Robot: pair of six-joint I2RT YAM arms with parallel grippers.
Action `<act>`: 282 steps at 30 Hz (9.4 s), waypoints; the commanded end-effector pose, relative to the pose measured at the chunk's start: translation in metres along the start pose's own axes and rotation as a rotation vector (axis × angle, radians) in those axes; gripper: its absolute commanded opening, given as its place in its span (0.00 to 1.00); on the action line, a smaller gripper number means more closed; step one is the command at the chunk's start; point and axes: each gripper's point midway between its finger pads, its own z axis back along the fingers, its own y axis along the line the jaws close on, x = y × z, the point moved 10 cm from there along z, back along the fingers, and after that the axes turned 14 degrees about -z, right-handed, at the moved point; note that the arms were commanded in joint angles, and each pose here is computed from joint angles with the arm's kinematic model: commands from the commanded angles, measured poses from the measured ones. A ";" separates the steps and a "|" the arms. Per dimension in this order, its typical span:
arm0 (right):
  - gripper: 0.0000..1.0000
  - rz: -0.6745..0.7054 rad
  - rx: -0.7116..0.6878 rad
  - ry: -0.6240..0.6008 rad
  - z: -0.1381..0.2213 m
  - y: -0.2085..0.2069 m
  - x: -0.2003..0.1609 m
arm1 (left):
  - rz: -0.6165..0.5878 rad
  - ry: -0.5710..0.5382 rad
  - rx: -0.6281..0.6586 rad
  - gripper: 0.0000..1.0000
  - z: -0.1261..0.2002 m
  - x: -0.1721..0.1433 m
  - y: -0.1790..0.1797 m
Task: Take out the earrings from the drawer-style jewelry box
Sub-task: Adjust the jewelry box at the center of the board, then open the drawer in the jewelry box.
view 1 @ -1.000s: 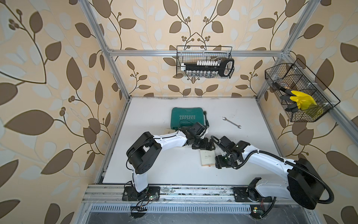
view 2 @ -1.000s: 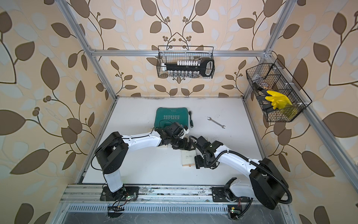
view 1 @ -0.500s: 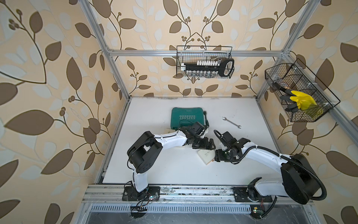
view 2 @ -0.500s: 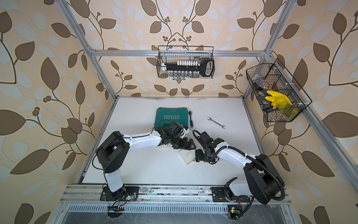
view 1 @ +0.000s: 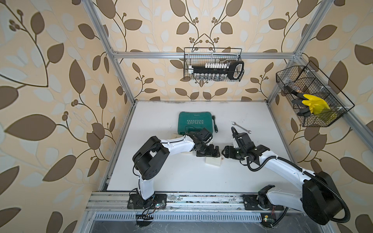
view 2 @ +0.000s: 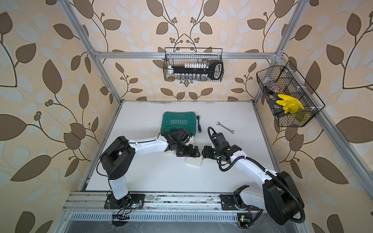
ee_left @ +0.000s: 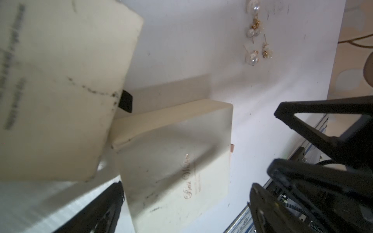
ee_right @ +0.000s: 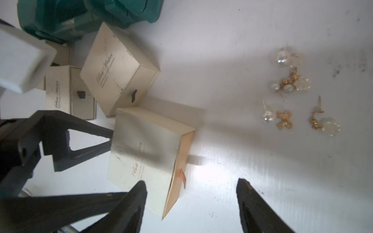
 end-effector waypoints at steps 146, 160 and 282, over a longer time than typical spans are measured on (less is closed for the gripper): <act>0.00 -0.113 -0.435 0.023 -0.011 -0.039 -0.010 | 0.135 0.328 0.556 0.83 -0.026 -0.026 0.076; 0.00 -0.115 -0.424 0.057 -0.017 -0.043 -0.013 | 0.081 0.294 0.308 0.83 -0.029 -0.017 0.056; 0.36 -0.064 -0.480 0.006 0.011 -0.038 -0.016 | 0.049 0.490 0.532 0.78 -0.038 -0.034 0.056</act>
